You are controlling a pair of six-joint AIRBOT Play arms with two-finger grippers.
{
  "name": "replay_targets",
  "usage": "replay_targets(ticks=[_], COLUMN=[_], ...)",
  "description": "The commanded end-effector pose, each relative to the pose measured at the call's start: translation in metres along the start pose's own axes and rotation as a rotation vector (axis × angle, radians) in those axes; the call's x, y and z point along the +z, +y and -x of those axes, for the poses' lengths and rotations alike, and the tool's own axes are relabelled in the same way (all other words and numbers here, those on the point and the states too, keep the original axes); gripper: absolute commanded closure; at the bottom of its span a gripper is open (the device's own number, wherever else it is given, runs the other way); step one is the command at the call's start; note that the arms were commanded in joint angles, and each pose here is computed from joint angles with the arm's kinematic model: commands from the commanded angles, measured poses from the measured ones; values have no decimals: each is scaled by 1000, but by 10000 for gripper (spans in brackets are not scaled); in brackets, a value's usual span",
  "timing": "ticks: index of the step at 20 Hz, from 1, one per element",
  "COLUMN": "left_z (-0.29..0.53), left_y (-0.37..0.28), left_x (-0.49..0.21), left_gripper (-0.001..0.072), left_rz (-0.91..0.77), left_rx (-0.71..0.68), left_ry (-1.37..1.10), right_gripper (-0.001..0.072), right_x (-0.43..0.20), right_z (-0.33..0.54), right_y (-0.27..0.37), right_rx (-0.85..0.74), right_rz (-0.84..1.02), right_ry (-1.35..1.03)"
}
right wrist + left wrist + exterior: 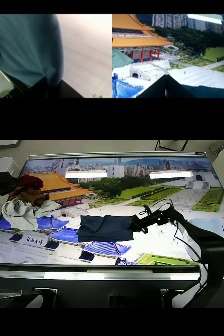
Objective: Fold the clothes and pants, and hang the long-sleeved shirts on hangers.
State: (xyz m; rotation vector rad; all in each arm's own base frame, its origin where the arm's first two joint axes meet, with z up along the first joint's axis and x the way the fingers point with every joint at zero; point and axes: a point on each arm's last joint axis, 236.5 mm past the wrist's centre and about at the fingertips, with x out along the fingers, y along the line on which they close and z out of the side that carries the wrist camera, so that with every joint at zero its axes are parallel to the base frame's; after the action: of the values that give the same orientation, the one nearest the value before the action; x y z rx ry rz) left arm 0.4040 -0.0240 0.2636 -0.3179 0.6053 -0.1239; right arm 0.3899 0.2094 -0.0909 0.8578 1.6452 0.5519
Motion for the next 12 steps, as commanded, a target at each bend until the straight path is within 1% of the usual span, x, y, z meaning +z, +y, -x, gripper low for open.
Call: replay_targets(ticks=[1, 4, 6, 8, 12], left_z=[0, 0, 0, 0, 0], left_y=[-6, -8, -8, -8, -8], left_x=[0, 0, 0, 0, 0], left_gripper=[685, 684, 684, 684, 684], left_rz=[12, 17, 17, 17, 17], left_rx=[-24, -33, -33, -33, -33], left_ry=[0, 0, 0, 0, 0], right_gripper=[677, 676, 677, 677, 677], right_x=[11, 35, 42, 43, 44], right_z=[20, 103, 170, 234, 350], right_y=[42, 84, 102, 97, 49], right_rx=[115, 154, 170, 125, -9], right_rz=[126, 230, 239, 220, 106], right_ry=[-51, -196, -291, -388, -621])
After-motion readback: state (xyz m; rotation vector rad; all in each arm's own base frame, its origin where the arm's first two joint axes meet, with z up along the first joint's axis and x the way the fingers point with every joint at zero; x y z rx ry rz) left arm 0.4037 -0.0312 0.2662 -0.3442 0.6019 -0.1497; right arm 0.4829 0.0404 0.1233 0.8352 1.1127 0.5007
